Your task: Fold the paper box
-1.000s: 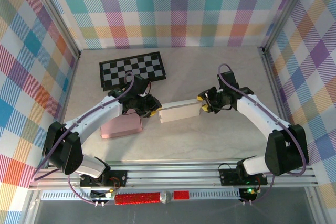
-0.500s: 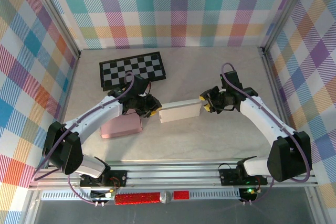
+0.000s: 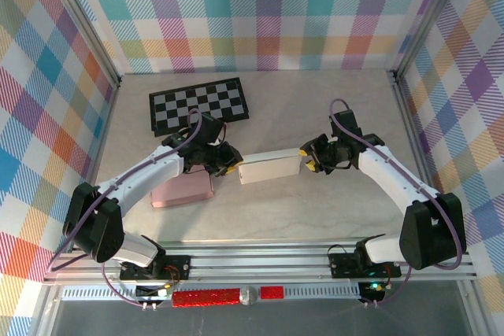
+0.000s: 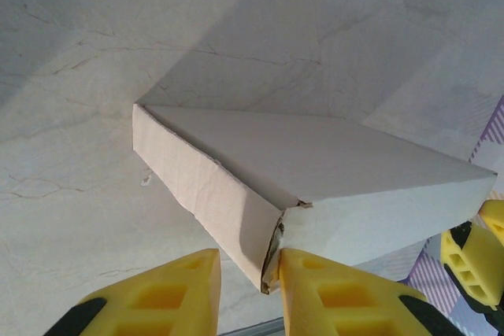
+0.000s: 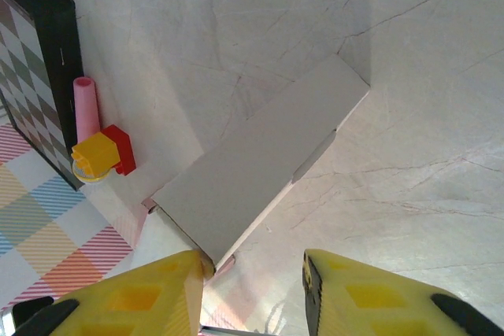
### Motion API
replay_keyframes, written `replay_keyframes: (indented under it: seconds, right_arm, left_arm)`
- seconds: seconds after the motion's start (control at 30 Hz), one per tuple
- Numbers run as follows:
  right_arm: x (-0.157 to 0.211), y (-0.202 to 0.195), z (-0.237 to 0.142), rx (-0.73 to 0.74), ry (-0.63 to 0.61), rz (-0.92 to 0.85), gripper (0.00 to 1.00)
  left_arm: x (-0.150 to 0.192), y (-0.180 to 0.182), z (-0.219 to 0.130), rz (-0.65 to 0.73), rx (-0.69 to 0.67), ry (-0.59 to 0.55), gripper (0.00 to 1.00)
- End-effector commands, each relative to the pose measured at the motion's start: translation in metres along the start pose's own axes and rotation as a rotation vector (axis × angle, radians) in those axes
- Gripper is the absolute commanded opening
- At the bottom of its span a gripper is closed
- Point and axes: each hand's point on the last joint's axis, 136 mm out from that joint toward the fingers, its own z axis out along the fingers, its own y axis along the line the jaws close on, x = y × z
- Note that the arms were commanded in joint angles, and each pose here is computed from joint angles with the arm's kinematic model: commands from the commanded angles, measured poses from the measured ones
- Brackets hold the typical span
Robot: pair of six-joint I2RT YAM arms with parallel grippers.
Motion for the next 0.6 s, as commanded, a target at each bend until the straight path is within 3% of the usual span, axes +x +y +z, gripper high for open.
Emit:
replay_keyframes:
  seconds: [0.0, 0.3, 0.57]
  right_arm:
    - [0.003, -0.062, 0.014, 0.220, 0.018, 0.072, 0.38]
    - [0.004, -0.042, 0.007, 0.182, 0.035, 0.015, 0.36]
    - [0.019, -0.048, -0.007, 0.216, 0.092, -0.064, 0.34]
  left_arm:
    - [0.020, 0.067, 0.023, -0.036, -0.217, 0.064, 0.24]
    - [0.018, 0.065, 0.016, -0.014, -0.214, 0.043, 0.23]
    - [0.027, 0.043, 0.001, 0.174, -0.184, 0.039, 0.23]
